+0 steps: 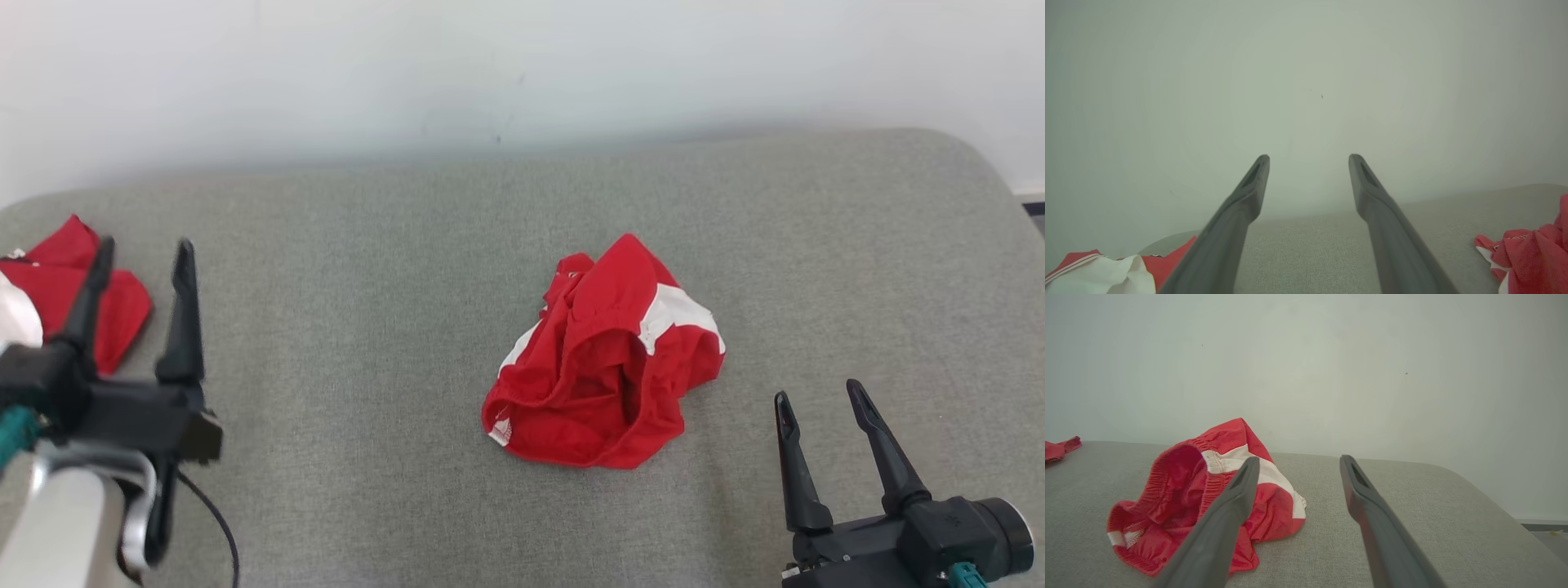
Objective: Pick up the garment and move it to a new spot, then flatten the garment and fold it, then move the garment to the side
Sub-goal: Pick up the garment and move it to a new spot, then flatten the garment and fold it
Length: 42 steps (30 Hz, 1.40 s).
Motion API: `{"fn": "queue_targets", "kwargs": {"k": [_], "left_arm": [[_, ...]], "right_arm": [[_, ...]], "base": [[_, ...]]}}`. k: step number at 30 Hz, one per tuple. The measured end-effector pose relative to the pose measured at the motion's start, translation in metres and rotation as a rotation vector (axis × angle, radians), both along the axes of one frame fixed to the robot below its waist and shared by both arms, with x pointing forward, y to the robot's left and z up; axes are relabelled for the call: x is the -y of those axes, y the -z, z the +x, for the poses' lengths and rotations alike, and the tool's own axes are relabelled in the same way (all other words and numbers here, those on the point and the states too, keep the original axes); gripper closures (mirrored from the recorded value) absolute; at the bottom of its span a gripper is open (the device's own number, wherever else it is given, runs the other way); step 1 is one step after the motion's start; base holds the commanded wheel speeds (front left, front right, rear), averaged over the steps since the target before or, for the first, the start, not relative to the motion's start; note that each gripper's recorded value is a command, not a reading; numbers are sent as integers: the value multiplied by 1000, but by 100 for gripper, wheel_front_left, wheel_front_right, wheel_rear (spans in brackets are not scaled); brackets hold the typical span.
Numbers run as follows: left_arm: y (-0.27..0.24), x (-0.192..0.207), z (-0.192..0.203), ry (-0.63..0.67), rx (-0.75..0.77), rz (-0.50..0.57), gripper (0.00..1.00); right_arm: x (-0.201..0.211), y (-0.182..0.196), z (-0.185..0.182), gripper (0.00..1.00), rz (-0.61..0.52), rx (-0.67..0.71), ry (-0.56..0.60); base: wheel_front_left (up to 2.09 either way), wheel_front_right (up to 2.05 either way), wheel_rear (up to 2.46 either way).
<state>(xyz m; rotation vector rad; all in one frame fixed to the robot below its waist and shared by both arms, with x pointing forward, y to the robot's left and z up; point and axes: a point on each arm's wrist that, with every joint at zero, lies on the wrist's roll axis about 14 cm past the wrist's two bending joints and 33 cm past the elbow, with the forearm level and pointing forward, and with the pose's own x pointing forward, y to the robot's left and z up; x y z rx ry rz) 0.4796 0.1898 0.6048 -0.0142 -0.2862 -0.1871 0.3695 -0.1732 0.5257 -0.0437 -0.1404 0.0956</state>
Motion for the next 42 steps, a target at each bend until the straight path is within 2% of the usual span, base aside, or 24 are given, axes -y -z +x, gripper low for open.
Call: {"fn": "queue_targets", "kwargs": {"k": [5, 18, 27, 34, 38, 42], "left_arm": [[15, 5, -22, -6, -32, -26, 0], [58, -17, -84, -101, -127, -86, 0], [94, -22, -110, -131, -219, -97, 0], [105, -19, -112, -134, -248, -106, 0], [105, 0, -107, -77, -249, -96, 0], [104, 44, -98, 52, -248, -101, 0]], "right_arm": [[4, -3, -7, 0, 9, 9, 13], [-7, 13, -14, 0, 23, -42, -19], [-12, 27, -13, 0, 27, -85, -35], [-13, 32, -11, 0, 33, -100, -37], [-12, 32, -10, 0, 35, -101, -31], [-7, 32, -8, 0, 35, -100, -18]], "base": [[0, 0, 0], [0, 0, 0], [0, 0, 0], [0, 0, 0], [0, 0, 0], [0, 0, 0]]}}
